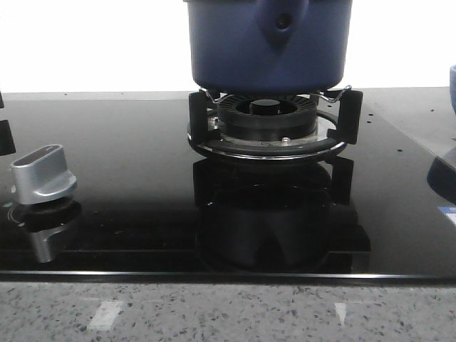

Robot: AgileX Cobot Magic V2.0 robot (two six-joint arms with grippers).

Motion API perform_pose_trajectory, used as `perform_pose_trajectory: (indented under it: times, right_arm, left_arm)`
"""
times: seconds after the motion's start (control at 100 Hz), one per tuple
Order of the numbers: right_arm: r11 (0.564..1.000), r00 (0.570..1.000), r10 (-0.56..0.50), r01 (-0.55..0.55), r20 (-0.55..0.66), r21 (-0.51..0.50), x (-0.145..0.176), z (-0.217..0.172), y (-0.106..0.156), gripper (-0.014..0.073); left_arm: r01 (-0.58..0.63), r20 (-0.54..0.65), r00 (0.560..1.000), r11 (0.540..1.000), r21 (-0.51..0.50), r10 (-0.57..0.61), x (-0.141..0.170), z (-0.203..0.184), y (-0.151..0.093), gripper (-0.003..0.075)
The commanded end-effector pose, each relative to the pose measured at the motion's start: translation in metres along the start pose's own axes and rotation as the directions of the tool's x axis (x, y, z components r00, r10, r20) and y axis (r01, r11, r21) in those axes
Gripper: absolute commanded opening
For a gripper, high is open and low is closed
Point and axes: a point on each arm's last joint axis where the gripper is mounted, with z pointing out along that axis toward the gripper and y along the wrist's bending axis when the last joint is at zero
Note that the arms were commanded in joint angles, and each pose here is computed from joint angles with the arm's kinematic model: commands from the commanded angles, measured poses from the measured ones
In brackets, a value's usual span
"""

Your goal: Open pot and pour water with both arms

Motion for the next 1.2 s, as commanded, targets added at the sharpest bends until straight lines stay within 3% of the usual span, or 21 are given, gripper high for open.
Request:
perform_pose_trajectory:
  times: [0.0,0.22,0.41,0.48,0.75,1.19]
  right_arm:
    - [1.000,0.999,0.013,-0.014,0.033,0.015,-0.009,0.000,-0.001,-0.0052]
    - [1.000,0.999,0.013,-0.014,0.033,0.015,-0.009,0.000,-0.001,-0.0052]
    - [1.000,0.999,0.013,-0.014,0.033,0.015,-0.009,0.000,-0.001,-0.0052]
    - [1.000,0.999,0.013,-0.014,0.033,0.015,-0.009,0.000,-0.001,-0.0052]
    - [1.000,0.999,0.014,-0.014,0.031,0.015,-0.009,0.000,-0.001,-0.0052]
    - [1.000,0.999,0.014,-0.014,0.031,0.008,-0.009,0.000,-0.001,-0.0052]
  left_arm:
    - [0.014,0.145,0.989,0.999,-0.041,-0.008,-0.005,-0.002,0.005,-0.0020]
    - [0.009,0.167,0.986,0.999,-0.044,-0.002,0.050,-0.015,0.012,-0.0020]
    - [0.002,0.213,0.977,0.999,-0.037,0.006,0.074,-0.024,0.015,-0.0020]
    - [0.003,0.168,0.986,0.999,-0.042,0.004,0.084,-0.022,0.016,-0.0020]
    - [0.015,0.070,0.997,0.999,-0.044,-0.012,0.093,-0.021,0.017,-0.0020]
    - [0.015,0.072,0.997,0.999,-0.046,-0.011,0.092,-0.021,0.017,-0.0020]
